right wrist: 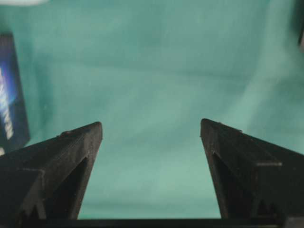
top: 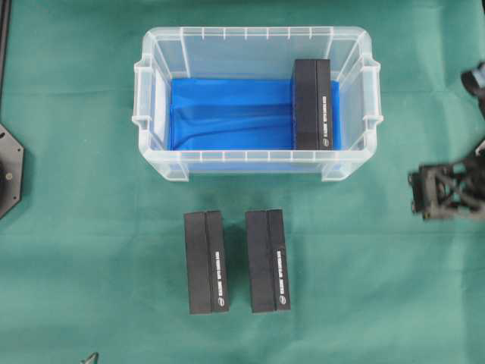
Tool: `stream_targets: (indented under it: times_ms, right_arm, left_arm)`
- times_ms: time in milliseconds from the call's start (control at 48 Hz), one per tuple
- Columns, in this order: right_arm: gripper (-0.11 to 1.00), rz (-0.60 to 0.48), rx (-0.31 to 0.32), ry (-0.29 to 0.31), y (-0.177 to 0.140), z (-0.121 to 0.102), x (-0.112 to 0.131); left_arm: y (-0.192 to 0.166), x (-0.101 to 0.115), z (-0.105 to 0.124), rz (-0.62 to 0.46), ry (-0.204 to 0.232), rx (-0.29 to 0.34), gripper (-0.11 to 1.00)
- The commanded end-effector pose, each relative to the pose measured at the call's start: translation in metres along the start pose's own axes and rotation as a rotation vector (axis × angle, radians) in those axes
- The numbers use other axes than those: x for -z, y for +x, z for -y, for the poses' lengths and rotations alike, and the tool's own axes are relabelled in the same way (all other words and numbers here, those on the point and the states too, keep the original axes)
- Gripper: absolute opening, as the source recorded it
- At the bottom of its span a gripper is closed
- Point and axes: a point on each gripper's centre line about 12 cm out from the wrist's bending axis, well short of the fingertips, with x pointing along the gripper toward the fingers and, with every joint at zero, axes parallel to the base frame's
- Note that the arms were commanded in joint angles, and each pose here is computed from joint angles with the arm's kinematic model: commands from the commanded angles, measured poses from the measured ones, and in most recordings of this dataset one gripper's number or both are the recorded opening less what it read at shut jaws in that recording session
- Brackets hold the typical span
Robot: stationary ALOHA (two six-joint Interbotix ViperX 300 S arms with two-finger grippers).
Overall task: Take the box out of the case with the right arm.
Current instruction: 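Open the right gripper to release the box and withdraw right, then move the open right gripper over the right black box in the bin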
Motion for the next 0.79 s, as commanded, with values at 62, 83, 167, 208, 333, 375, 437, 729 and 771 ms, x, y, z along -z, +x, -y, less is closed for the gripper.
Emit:
stream_targets:
  times_ms: [62,83,167,208,333,375,437,729,771]
  right_arm:
    - [0.84,0.019,-0.018,0.002,-0.003,-0.003,-0.037]
    - [0.84,0.023,-0.017,0.000,-0.003,-0.004,-0.042]
    - [0.84,0.042,-0.014,-0.007,0.000,-0.005,-0.068]
    - [0.84,0.050,-0.017,-0.017,0.000,-0.006,-0.080]
    - [0.84,0.069,-0.010,-0.043,0.004,-0.006,-0.113]
    - [0.84,0.070,-0.006,-0.048,0.005,-0.005,-0.122]
    - [0.84,0.064,0.003,-0.050,0.009,-0.005,-0.133]
    - [0.84,0.050,0.015,-0.066,0.019,-0.009,-0.147]
    - [0.84,0.047,0.016,-0.066,0.020,-0.010,-0.147]
  left_arm:
    - [-0.002,-0.002,0.000,0.008,0.001,0.000,0.00]
    - [-0.002,-0.002,0.000,0.008,0.001,-0.002,0.00]
    - [-0.002,-0.002,0.000,0.008,0.001,-0.002,0.00]
    - [-0.002,-0.002,0.000,0.010,0.003,-0.001,0.00]
    - [-0.002,-0.002,0.000,0.008,0.003,0.000,0.00]
    - [-0.001,-0.003,0.000,0.007,0.001,-0.002,0.00]
    - [-0.001,-0.003,0.000,0.005,0.002,-0.001,0.00]
    - [-0.001,-0.003,0.000,0.003,0.003,-0.002,0.00]
    - [0.000,-0.003,0.000,0.000,0.002,-0.003,0.00]
